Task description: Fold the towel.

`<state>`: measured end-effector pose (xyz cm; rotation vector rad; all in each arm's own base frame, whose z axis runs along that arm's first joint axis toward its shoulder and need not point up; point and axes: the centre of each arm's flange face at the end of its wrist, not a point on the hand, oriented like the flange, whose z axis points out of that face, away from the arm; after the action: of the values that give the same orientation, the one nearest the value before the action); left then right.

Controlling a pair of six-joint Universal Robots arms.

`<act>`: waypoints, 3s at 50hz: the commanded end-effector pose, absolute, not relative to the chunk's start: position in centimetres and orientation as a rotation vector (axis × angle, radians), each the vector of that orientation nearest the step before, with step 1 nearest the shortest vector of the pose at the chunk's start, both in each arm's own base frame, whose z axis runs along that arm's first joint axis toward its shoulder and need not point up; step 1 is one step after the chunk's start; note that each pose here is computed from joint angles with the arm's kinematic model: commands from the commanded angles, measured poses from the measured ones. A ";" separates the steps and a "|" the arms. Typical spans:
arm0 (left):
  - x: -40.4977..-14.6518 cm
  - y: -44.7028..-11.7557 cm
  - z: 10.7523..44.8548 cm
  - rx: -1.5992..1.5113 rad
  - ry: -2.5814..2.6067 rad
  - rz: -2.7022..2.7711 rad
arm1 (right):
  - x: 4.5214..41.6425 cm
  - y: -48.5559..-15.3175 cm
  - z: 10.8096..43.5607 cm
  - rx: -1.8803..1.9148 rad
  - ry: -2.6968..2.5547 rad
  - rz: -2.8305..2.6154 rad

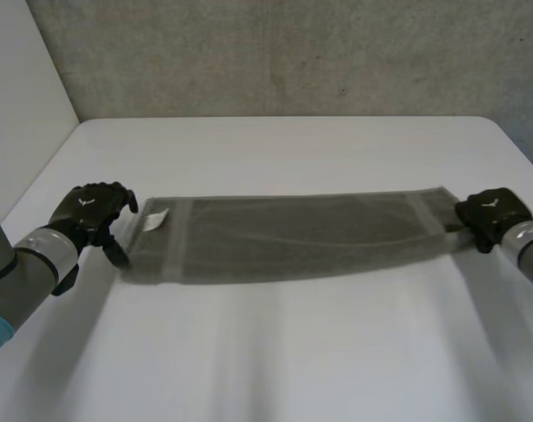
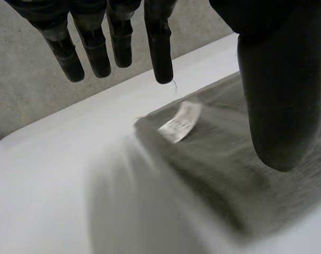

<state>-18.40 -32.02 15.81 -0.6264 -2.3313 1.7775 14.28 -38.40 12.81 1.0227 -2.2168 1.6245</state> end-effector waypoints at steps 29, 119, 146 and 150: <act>-18.5 -31.9 15.7 -0.633 -2.331 1.771 | 41.2 -20.9 20.4 1.835 -1.931 2.012; -25.0 -30.4 22.6 -0.452 -1.903 1.835 | 42.8 -18.0 16.1 1.833 -2.219 1.906; -28.9 -26.6 11.6 -0.498 -2.150 1.391 | 36.9 -25.6 13.7 1.445 -2.633 1.812; -28.8 -27.0 11.3 -0.479 -2.176 1.409 | 36.8 -25.8 12.6 1.439 -2.654 1.771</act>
<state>-29.05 -26.69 12.29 -0.4980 -2.1300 1.4082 36.69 -25.59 14.02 1.4415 -2.6270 1.8191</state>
